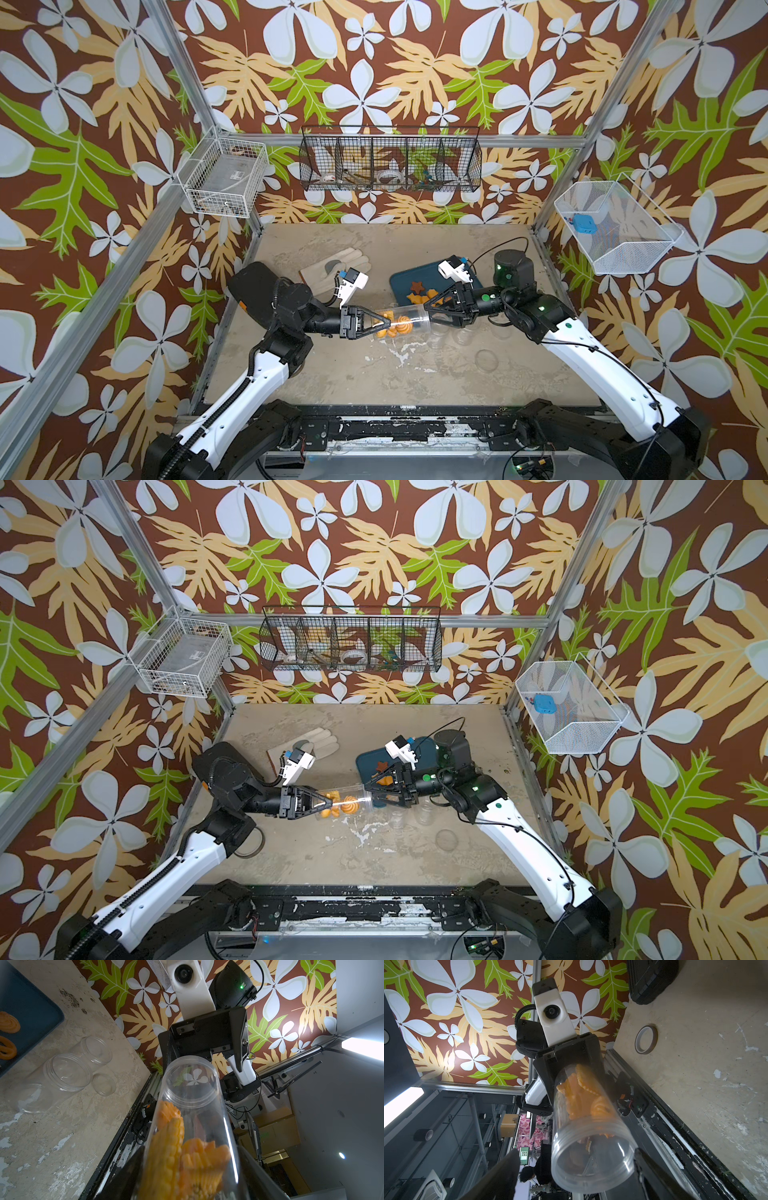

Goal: Pour the cookies out of the jar
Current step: Unscrew the lid from the jar.

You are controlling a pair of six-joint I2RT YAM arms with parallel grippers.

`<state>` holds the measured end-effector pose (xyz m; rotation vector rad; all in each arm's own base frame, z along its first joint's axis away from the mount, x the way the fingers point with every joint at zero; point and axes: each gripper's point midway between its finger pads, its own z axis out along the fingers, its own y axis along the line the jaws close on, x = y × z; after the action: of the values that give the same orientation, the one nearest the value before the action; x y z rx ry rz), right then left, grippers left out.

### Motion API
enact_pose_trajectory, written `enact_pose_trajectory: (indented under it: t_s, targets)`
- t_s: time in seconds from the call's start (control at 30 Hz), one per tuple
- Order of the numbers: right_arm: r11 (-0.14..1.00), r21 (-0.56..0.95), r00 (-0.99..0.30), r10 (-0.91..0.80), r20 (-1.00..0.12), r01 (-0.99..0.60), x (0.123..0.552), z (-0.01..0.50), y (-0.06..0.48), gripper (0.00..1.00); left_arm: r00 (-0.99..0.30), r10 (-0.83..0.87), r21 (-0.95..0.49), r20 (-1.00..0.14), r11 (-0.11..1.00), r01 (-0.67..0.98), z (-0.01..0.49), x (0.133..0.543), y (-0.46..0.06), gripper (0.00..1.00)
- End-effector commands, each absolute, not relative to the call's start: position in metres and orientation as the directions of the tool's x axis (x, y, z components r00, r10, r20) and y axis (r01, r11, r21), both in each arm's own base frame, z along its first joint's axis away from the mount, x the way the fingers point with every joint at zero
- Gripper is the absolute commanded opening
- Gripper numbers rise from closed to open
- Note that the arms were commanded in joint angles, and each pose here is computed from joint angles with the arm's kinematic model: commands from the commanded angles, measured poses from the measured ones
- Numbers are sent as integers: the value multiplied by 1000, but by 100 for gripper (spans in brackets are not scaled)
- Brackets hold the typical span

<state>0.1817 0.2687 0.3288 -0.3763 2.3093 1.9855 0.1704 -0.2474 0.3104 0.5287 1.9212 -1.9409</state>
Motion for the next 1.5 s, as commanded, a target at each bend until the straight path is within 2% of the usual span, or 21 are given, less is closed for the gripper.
enact_pose_trajectory:
  t_s: [0.0,0.1,0.27,0.57,0.97,1.33,1.47]
  targets:
    - [96,965,-958,-178,-223,-242,172,332,271,83,-845,-10,-844,-535,-19,536,317,172,-247,50]
    - [110,967,-962,-175,-208,-229,173,326,270,82,-842,-9,-842,-540,-21,540,318,171,-247,50]
    - [157,966,-971,-161,-179,-204,180,311,272,90,-840,-9,-840,-542,-23,542,319,169,-246,50]
    - [110,966,-964,-154,-215,-233,183,329,274,83,-839,-7,-839,-544,-17,544,317,165,-244,50]
    - [68,968,-958,-174,-227,-242,173,333,272,80,-834,-14,-834,-552,-19,552,318,166,-244,50]
    - [79,971,-963,-171,-209,-225,174,321,273,80,-835,-15,-834,-551,-21,551,317,164,-244,50]
    - [97,972,-965,-170,-197,-216,175,313,273,85,-835,-16,-835,-550,-21,550,316,165,-244,50]
